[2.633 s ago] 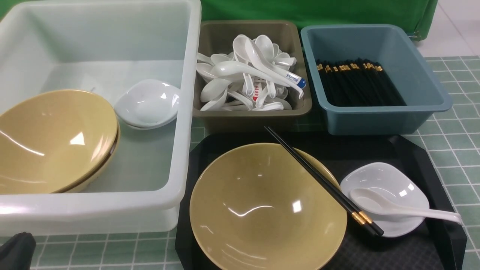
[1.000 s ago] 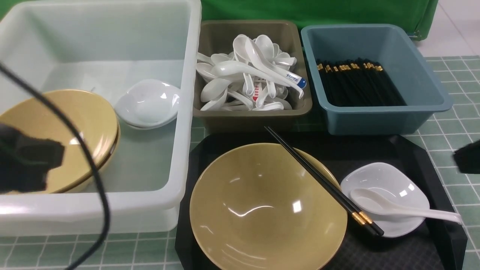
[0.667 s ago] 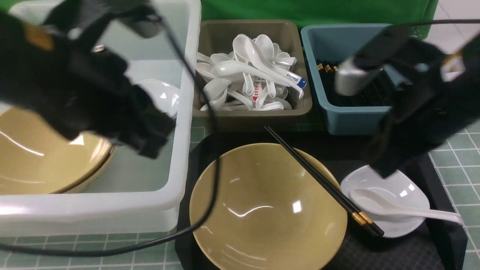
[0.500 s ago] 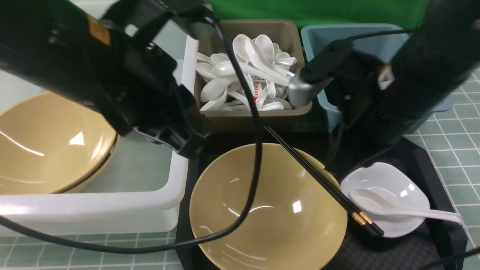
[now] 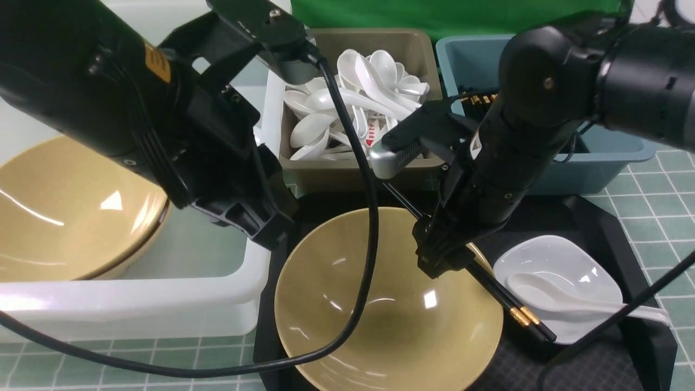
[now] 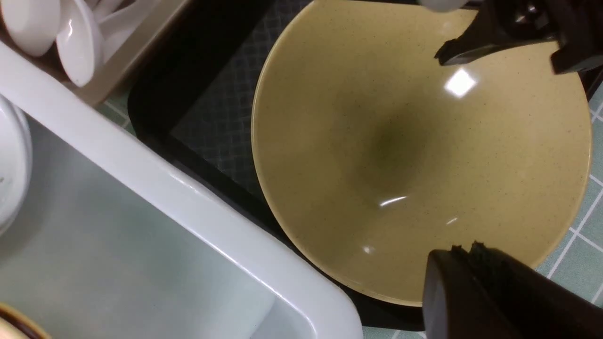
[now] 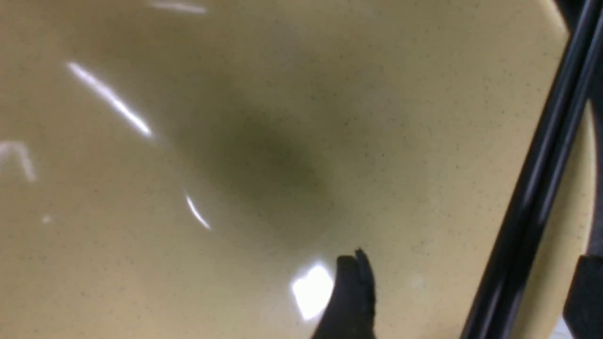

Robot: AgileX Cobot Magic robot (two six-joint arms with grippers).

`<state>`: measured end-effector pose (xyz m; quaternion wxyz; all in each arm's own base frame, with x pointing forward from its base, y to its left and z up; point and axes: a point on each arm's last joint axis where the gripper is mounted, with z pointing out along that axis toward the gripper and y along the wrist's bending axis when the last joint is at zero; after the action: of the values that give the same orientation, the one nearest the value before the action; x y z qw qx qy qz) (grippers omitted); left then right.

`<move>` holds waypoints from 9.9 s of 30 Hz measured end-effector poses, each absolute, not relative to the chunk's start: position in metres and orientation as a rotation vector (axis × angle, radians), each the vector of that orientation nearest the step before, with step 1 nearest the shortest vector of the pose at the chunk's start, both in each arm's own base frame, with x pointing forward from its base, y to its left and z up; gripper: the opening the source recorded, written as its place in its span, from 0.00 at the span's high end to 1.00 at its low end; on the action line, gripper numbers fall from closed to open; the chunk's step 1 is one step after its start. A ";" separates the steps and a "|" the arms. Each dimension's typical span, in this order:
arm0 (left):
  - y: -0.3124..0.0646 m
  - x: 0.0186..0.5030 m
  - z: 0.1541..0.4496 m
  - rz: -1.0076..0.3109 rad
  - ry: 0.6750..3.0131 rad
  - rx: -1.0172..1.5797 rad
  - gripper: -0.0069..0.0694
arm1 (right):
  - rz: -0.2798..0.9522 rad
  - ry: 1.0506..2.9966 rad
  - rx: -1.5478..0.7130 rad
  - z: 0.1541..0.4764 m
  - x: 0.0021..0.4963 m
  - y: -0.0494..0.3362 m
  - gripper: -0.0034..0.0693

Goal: On blue table put chopsticks spoon bowls plates into blue grey white boxes.

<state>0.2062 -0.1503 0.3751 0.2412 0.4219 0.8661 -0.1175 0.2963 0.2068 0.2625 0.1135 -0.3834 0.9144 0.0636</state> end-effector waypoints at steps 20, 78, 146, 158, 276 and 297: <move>-0.150 0.206 0.375 -0.319 2.371 1.156 0.93 | 0.189 2.755 -1.090 0.243 0.302 0.212 0.29; -0.197 0.281 0.386 -0.437 2.004 0.833 0.93 | 0.136 2.663 -0.453 0.308 0.453 0.079 0.19; -0.072 0.190 0.341 -0.463 2.345 0.791 0.93 | 0.397 1.982 -0.619 0.351 0.424 0.191 0.60; -0.076 0.200 0.352 -0.510 2.304 0.728 0.90 | 0.532 2.113 -0.588 0.355 0.456 0.198 0.02; -0.294 0.289 0.271 -0.534 2.480 1.070 0.33 | 0.096 2.333 -0.892 0.421 0.164 0.081 0.89; -0.381 0.320 0.179 -0.626 2.694 1.098 0.84 | 0.103 2.284 -0.830 0.417 0.125 0.060 0.89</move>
<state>0.3199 -0.3813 0.1793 0.0826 0.3677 0.9022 -0.2097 0.1252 0.0595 0.4171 0.3472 -0.3200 0.8806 0.0398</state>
